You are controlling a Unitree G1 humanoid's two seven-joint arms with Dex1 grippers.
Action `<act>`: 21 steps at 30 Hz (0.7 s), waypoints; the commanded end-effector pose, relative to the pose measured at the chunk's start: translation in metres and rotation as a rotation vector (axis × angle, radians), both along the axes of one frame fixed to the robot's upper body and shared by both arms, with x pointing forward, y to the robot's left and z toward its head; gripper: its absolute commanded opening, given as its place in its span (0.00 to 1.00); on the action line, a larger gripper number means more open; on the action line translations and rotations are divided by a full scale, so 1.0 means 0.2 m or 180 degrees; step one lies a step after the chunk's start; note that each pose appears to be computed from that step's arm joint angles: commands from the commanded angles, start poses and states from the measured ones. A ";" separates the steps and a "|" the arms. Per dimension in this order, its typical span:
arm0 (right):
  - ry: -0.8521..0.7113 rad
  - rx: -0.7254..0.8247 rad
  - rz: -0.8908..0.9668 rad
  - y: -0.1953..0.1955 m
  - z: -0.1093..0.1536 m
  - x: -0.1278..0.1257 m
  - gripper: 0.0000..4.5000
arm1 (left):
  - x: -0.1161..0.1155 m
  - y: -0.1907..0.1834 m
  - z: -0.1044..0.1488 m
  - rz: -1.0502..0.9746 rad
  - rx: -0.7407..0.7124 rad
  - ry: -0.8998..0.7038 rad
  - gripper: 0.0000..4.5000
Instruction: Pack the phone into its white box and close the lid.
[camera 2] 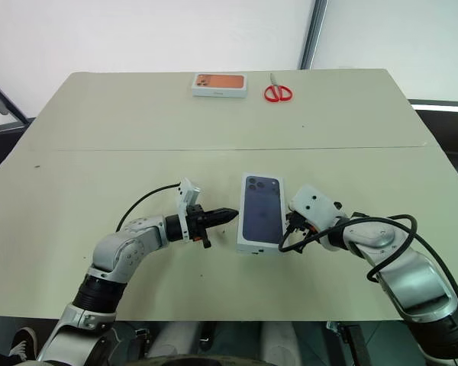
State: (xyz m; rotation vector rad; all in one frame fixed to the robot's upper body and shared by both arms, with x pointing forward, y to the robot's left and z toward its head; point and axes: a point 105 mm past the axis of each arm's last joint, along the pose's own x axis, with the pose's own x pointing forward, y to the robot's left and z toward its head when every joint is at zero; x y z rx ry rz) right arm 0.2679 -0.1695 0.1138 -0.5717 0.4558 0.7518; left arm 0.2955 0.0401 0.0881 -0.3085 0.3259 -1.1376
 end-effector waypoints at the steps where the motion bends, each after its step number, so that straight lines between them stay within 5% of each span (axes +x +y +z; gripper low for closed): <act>1: -0.0104 0.0008 0.0157 0.04 0.04 -0.02 0.01 | -0.03 -0.01 0.05 -0.0090 -0.0048 -0.0101 0.00; 11: -0.0150 -0.0333 0.0113 -0.05 0.01 -0.01 0.01 | 0.01 0.08 0.03 0.0028 0.0059 -0.0104 0.00; 21: -0.0561 0.0138 -0.0086 -0.08 0.23 0.12 0.01 | 0.11 -0.05 0.30 0.0018 -0.0523 -0.0242 0.00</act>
